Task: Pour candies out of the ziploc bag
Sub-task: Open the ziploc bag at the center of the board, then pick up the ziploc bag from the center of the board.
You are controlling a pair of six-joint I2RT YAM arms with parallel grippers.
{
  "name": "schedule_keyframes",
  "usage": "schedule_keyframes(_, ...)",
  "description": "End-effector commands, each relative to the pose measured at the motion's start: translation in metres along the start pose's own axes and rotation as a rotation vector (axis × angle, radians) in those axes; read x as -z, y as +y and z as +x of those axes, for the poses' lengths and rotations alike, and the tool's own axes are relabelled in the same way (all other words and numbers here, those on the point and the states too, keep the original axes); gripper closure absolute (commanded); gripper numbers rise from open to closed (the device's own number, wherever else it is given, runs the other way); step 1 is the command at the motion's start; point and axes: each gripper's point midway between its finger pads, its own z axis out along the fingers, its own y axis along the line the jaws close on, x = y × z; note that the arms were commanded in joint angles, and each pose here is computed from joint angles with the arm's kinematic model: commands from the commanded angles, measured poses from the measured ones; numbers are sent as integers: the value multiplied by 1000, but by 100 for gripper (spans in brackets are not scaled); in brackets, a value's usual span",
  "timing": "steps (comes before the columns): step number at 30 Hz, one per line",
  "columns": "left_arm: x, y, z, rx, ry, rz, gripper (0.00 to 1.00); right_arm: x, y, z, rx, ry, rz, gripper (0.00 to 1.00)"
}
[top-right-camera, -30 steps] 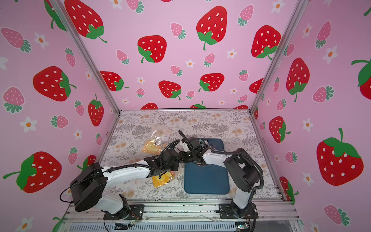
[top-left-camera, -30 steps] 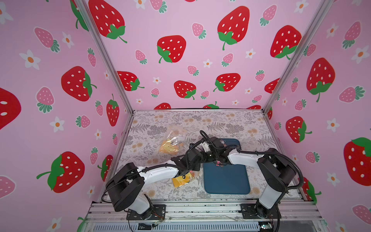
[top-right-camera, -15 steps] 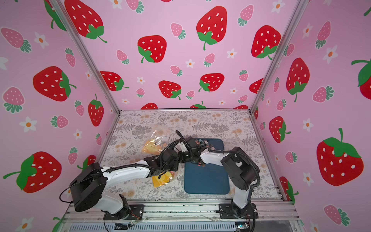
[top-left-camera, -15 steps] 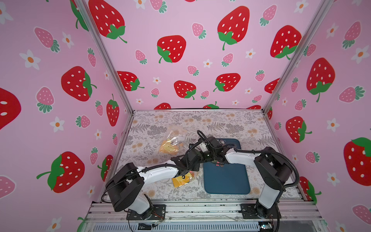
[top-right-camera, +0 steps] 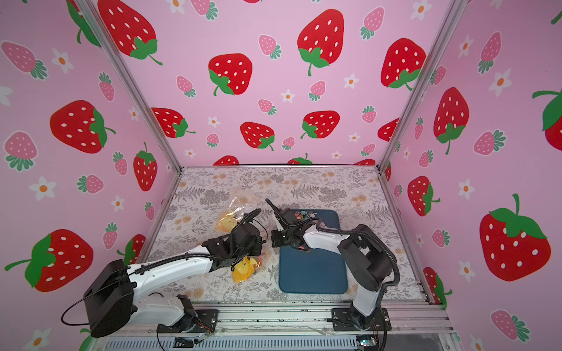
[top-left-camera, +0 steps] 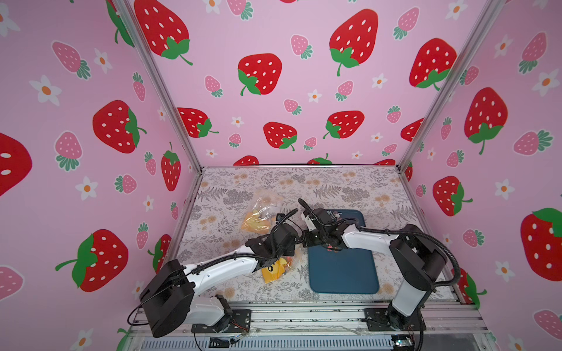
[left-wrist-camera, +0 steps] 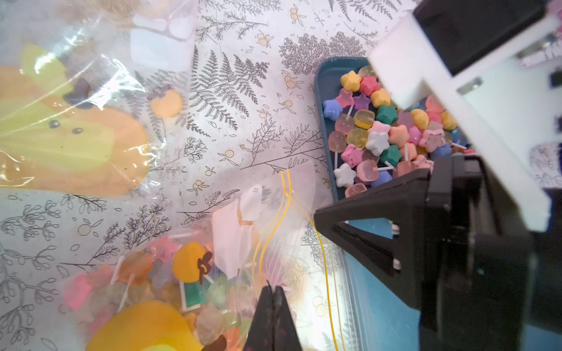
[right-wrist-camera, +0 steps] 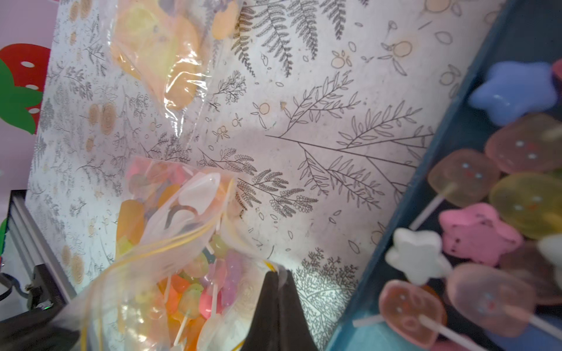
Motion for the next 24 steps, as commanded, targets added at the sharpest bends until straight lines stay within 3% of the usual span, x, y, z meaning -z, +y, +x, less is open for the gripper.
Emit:
schedule_keyframes(1,3,14,0,10,-15,-53,100,8,-14,0,-2,-13,79,100)
schedule_keyframes(7,11,11,-8,-9,-32,-30,100,19,-23,1,12,-32,132,100)
schedule_keyframes(16,20,-39,-23,-93,-38,200,100,30,-29,4,40,-41,169,100)
schedule_keyframes(18,20,-46,-23,-102,-33,232,99,30,-28,4,49,-41,162,95)
schedule_keyframes(20,21,-50,-23,-102,-34,253,80,34,-25,2,65,-53,152,80)
schedule_keyframes(22,23,-49,-24,-93,-43,259,65,40,-23,1,85,-71,139,74)
schedule_keyframes(24,28,-47,-25,-88,-59,262,58,49,-19,-3,116,-100,123,67)
